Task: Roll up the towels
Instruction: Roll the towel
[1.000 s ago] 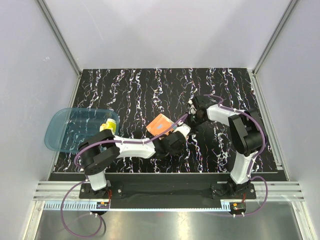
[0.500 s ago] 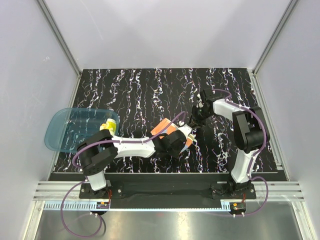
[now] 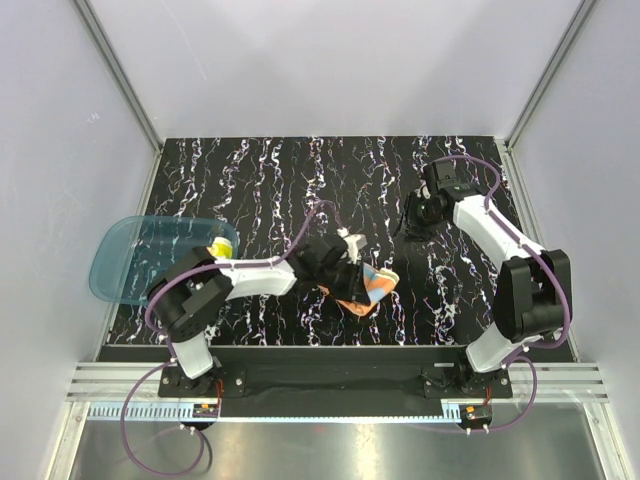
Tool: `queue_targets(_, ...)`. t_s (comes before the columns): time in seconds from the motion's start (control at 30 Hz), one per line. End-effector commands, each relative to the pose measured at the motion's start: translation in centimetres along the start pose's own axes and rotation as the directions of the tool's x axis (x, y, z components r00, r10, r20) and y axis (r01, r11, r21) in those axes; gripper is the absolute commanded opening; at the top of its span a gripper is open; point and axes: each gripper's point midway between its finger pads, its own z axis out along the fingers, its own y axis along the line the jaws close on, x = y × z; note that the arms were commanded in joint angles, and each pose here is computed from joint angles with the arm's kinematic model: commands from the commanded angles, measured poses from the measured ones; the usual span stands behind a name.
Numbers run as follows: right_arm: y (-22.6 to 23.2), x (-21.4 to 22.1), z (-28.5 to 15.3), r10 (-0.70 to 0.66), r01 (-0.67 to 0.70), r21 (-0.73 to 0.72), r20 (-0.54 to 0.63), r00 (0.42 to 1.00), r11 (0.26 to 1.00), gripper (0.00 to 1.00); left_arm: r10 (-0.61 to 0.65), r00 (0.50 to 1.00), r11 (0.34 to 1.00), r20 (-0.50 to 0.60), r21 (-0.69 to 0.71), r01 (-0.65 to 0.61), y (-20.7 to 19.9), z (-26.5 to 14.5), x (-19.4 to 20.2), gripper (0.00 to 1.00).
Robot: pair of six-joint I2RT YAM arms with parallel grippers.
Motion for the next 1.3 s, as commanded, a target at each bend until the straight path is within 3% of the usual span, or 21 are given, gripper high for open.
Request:
queue_targets(0.0,0.6,0.1,-1.5,-0.021,0.021,-0.017,0.007,1.0,1.0,0.41,-0.14,0.99,0.965,-0.028,0.218,0.143,-2.4,-1.4,-0.5,0.25)
queue_targets(0.2,2.4,1.5,-3.0,-0.026,0.024,-0.134,-0.013,1.0,0.991,0.45,-0.314,0.948,0.884,-0.048,0.349,0.311,-1.9,-2.7,-1.5,0.25)
queue_targets(0.33,3.8,2.7,-4.1,-0.032,0.026,-0.227,-0.02,0.999,0.974,0.47,-0.434,0.899,0.783,-0.063,0.468,0.411,-1.8,-4.1,-2.7,0.24)
queue_targets(0.47,5.3,4.3,-4.5,-0.023,0.005,-0.353,-0.046,0.999,0.935,0.5,-0.513,0.855,0.747,-0.079,0.451,0.489,0.1,-3.8,-2.3,0.24)
queue_targets(0.8,3.7,9.2,-1.0,0.042,-0.098,-0.39,-0.15,0.988,0.916,0.52,-0.662,0.746,0.687,-0.068,0.344,0.641,4.9,-2.7,-0.7,0.25)
queue_targets(1.0,4.3,11.0,1.3,0.039,-0.114,-0.411,-0.187,0.982,0.904,0.52,-0.709,0.703,0.657,-0.058,0.309,0.688,6.9,-2.3,0.1,0.21)
queue_targets(1.27,5.5,12.3,4.2,-0.005,-0.081,-0.413,-0.204,0.979,0.907,0.63,-0.737,0.673,0.634,-0.069,0.275,0.723,8.6,-2.2,0.8,0.22)
